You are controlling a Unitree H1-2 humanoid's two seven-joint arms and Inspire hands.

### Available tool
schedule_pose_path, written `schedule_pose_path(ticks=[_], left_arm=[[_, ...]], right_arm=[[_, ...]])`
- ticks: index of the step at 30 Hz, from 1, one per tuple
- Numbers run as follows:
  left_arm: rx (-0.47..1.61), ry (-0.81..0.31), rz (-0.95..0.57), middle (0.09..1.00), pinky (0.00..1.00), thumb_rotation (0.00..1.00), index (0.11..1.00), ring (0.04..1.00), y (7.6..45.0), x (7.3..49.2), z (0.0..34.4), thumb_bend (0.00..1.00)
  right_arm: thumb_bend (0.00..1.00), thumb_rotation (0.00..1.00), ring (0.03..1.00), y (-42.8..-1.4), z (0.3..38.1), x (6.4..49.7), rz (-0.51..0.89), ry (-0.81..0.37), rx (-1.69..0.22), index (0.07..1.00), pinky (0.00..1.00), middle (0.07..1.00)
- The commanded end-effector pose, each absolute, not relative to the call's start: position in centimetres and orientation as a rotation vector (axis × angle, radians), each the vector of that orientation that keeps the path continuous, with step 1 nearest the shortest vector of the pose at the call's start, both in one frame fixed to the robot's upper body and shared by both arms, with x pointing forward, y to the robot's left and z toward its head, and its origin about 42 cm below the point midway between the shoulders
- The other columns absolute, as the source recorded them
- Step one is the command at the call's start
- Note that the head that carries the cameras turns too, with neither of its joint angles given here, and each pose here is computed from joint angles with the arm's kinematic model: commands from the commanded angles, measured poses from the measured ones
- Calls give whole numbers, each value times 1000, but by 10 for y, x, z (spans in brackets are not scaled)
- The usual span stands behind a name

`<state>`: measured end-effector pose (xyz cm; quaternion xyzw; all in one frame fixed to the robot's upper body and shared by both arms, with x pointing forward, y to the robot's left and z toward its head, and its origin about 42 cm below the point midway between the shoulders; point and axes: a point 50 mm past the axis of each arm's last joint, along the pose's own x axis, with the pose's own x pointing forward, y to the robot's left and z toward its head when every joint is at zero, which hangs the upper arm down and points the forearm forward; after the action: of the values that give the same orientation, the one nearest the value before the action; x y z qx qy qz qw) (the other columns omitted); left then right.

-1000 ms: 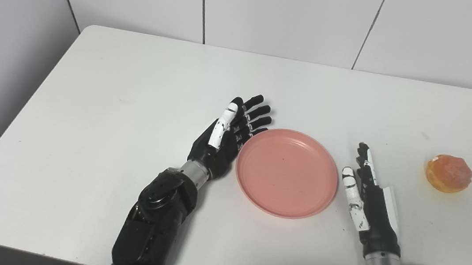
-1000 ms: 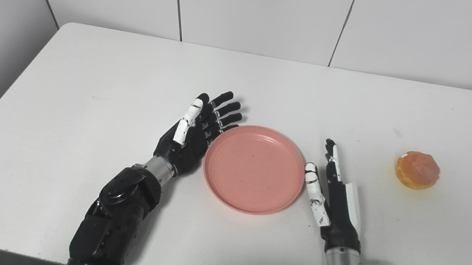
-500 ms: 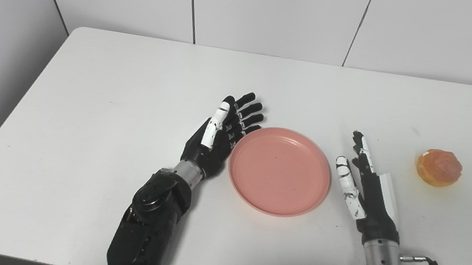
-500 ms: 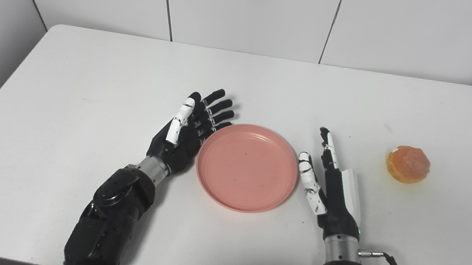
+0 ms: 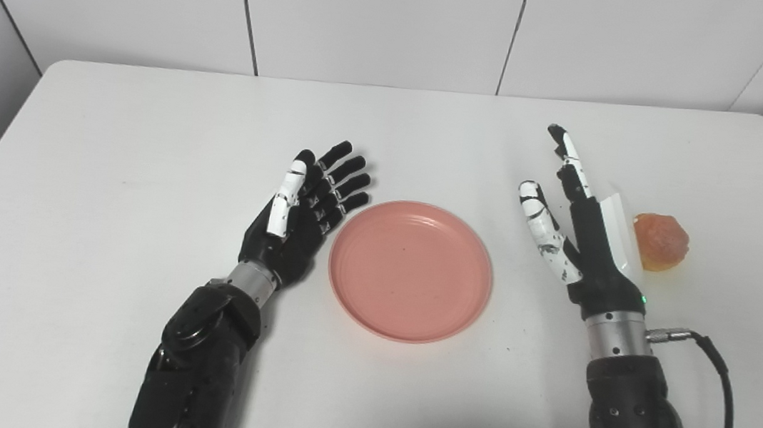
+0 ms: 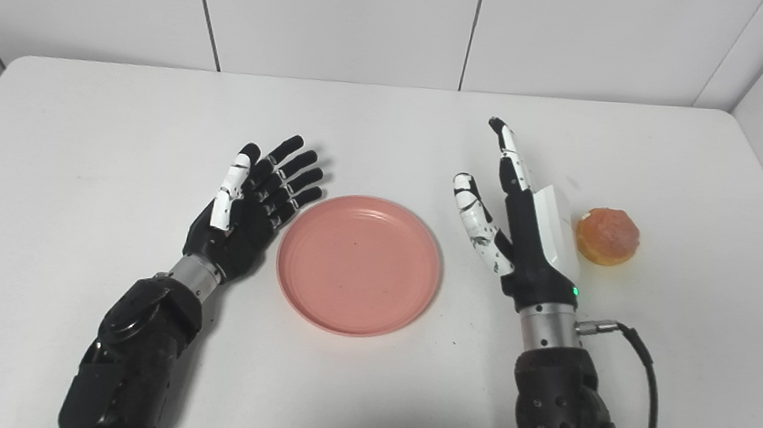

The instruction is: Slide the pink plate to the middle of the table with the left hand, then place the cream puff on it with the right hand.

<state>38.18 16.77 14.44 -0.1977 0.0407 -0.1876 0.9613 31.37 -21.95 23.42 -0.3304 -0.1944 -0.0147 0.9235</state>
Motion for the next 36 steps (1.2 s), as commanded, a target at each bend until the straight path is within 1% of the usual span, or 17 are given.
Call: schedule_pose_path(ticks=[1, 3, 7, 10, 12, 15, 17, 18, 19, 20, 22, 23, 26, 29, 31, 34, 36], left_arm=[[-400, 229, -321, 896, 878, 1000, 884, 884, 184, 367, 105, 405], [-411, 227, -321, 901, 888, 1000, 888, 888, 188, 368, 104, 404], [-418, 216, -325, 906, 901, 1000, 895, 896, 194, 369, 102, 412], [-427, 218, -328, 916, 911, 1000, 904, 906, 199, 370, 100, 411], [-429, 217, -329, 918, 917, 1000, 906, 909, 202, 371, 99, 416], [-435, 215, -329, 921, 926, 1000, 911, 914, 207, 373, 96, 420], [-439, 214, -331, 923, 927, 1000, 914, 916, 209, 375, 95, 422], [-441, 215, -332, 927, 928, 1000, 919, 919, 211, 375, 94, 422], [-447, 215, -333, 929, 927, 1000, 922, 920, 212, 376, 93, 422], [-451, 215, -334, 929, 924, 1000, 924, 918, 213, 376, 93, 419], [-455, 216, -333, 928, 921, 1000, 924, 917, 215, 377, 91, 417], [-456, 217, -332, 925, 921, 1000, 924, 914, 216, 377, 90, 419], [-468, 223, -336, 926, 927, 1000, 929, 915, 220, 379, 88, 419], [-475, 226, -339, 927, 932, 1000, 932, 917, 222, 379, 87, 420], [-483, 232, -334, 924, 928, 1000, 928, 914, 223, 379, 86, 411], [-487, 244, -326, 927, 934, 1000, 930, 918, 226, 379, 85, 409], [-491, 253, -320, 927, 936, 1000, 928, 918, 226, 380, 85, 403]], right_arm=[[462, 897, 915, -222, 255, 314, -57, -460, -711, 922, 852, 937], [487, 863, 906, -225, 260, 313, -69, -458, -744, 927, 826, 935], [524, 853, 889, -237, 266, 313, -103, -480, -819, 929, 801, 929], [556, 855, 898, -251, 271, 315, -144, -481, -869, 934, 822, 934], [598, 865, 908, -260, 274, 315, -179, -473, -904, 938, 829, 946], [626, 827, 908, -272, 279, 316, -235, -466, -929, 930, 823, 944], [637, 787, 904, -280, 282, 318, -270, -453, -960, 936, 820, 942], [648, 747, 896, -283, 283, 319, -286, -446, -981, 942, 807, 939], [659, 728, 891, -288, 284, 320, -302, -437, -1004, 945, 797, 937], [679, 688, 895, -292, 285, 321, -314, -428, -1019, 952, 796, 943], [696, 661, 899, -299, 286, 322, -329, -400, -1033, 955, 795, 948], [737, 630, 908, -302, 287, 323, -335, -384, -1034, 960, 796, 959], [790, 573, 907, -315, 287, 324, -358, -331, -1040, 964, 798, 963], [827, 515, 888, -325, 285, 325, -378, -293, -1053, 976, 762, 959], [845, 523, 870, -331, 282, 326, -395, -263, -1086, 979, 719, 953], [856, 526, 856, -337, 278, 328, -411, -236, -1107, 979, 695, 951], [864, 524, 860, -343, 274, 330, -414, -213, -1124, 977, 712, 946]])
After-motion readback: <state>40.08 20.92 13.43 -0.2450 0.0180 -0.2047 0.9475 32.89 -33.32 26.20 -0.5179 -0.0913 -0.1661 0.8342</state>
